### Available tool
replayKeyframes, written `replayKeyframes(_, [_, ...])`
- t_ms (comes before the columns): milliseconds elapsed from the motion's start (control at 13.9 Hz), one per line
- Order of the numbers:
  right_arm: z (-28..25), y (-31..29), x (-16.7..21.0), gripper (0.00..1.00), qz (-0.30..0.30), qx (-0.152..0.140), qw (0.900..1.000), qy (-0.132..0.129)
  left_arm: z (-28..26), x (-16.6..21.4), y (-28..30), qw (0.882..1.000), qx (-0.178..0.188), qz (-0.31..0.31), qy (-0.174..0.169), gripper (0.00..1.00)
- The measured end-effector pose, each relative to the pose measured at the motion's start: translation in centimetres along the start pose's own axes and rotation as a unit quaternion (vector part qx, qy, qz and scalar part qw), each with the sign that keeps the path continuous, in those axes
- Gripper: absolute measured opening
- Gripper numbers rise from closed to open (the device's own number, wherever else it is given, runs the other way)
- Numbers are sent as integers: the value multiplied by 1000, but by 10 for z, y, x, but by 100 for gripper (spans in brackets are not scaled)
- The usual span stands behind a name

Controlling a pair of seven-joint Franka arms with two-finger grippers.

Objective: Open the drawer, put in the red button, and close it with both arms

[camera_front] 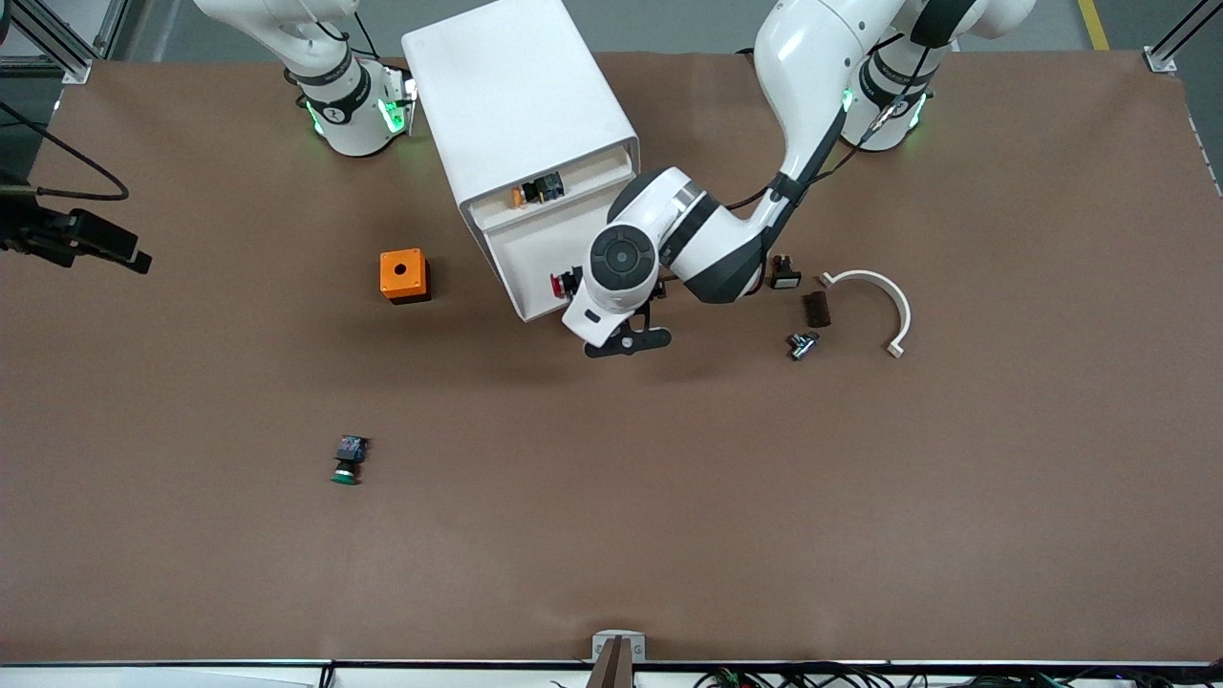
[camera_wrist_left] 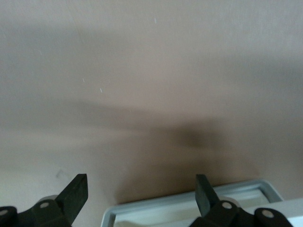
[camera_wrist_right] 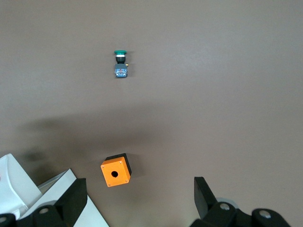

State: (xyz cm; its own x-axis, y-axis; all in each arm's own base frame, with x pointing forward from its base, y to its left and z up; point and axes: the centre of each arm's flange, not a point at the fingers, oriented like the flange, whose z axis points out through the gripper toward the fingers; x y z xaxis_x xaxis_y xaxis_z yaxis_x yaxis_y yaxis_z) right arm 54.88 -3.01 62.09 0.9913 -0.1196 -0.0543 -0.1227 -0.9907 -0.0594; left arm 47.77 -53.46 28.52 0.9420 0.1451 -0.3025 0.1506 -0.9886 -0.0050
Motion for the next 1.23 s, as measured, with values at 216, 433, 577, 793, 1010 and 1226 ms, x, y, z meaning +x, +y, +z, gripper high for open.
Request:
replayKeyframes(216, [-5,-2,0,100,9,-4,1000,7,7,-33,18,1000,3,-9,-22,100])
replayKeyframes(433, [-8,-1,0,100,8,-28,1000,13,14,-66,35,999,6,-14,-41,100])
replayKeyframes(577, [-10,-2,0,100,6,-30,999,15,18,-80,41,999,8,-16,-48,100])
replayKeyframes(793, [-15,-4,0,100,5,-31,999,22,23,-91,46,999,12,-16,-49,100])
replayKeyframes(1010, [-17,-2,1,100,6,-31,999,28,21,-84,41,998,16,-30,-52,100])
replayKeyframes(1226, [-17,-10,1,100,-1,-32,999,29,-3,-36,15,997,-2,-68,-45,100])
